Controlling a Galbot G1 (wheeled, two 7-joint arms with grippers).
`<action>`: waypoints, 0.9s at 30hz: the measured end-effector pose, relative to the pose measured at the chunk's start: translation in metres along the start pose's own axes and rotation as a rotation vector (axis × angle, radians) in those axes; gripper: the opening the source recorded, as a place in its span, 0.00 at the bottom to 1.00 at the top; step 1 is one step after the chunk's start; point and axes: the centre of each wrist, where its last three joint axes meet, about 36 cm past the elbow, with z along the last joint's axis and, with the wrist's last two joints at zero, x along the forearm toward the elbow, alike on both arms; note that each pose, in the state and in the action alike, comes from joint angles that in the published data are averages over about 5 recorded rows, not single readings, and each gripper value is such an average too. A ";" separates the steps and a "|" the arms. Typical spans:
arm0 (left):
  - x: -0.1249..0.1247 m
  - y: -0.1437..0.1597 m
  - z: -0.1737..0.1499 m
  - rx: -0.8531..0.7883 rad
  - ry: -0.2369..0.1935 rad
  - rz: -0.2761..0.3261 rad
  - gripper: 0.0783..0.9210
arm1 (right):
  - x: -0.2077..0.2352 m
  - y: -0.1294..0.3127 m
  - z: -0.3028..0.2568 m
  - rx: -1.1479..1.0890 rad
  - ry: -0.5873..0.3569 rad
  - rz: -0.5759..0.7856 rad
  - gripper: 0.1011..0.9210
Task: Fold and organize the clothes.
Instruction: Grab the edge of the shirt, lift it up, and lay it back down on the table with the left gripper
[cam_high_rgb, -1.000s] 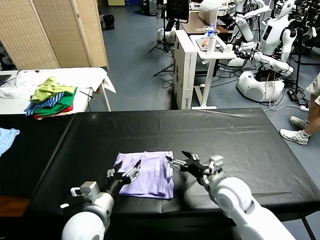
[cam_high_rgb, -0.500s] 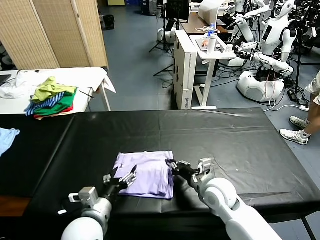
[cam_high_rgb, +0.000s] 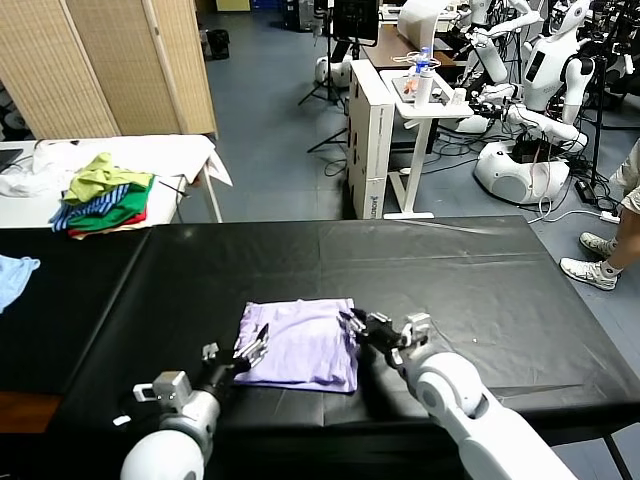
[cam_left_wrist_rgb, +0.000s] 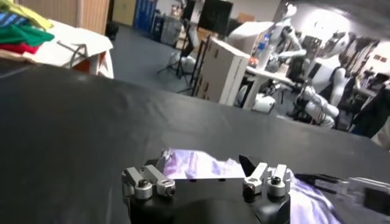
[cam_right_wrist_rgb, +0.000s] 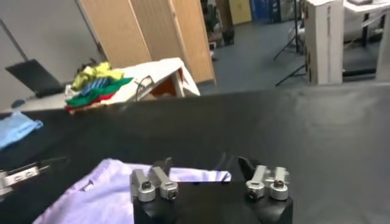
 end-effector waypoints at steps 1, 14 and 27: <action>-0.002 0.002 0.001 0.006 -0.007 0.009 0.98 | 0.006 -0.001 -0.003 -0.004 -0.011 0.000 0.79; -0.028 0.041 0.025 0.085 -0.051 0.052 0.98 | 0.076 -0.010 -0.028 0.004 -0.094 0.051 0.98; -0.034 0.059 0.047 0.165 -0.018 0.019 0.98 | 0.093 -0.015 -0.027 0.009 -0.103 0.084 0.98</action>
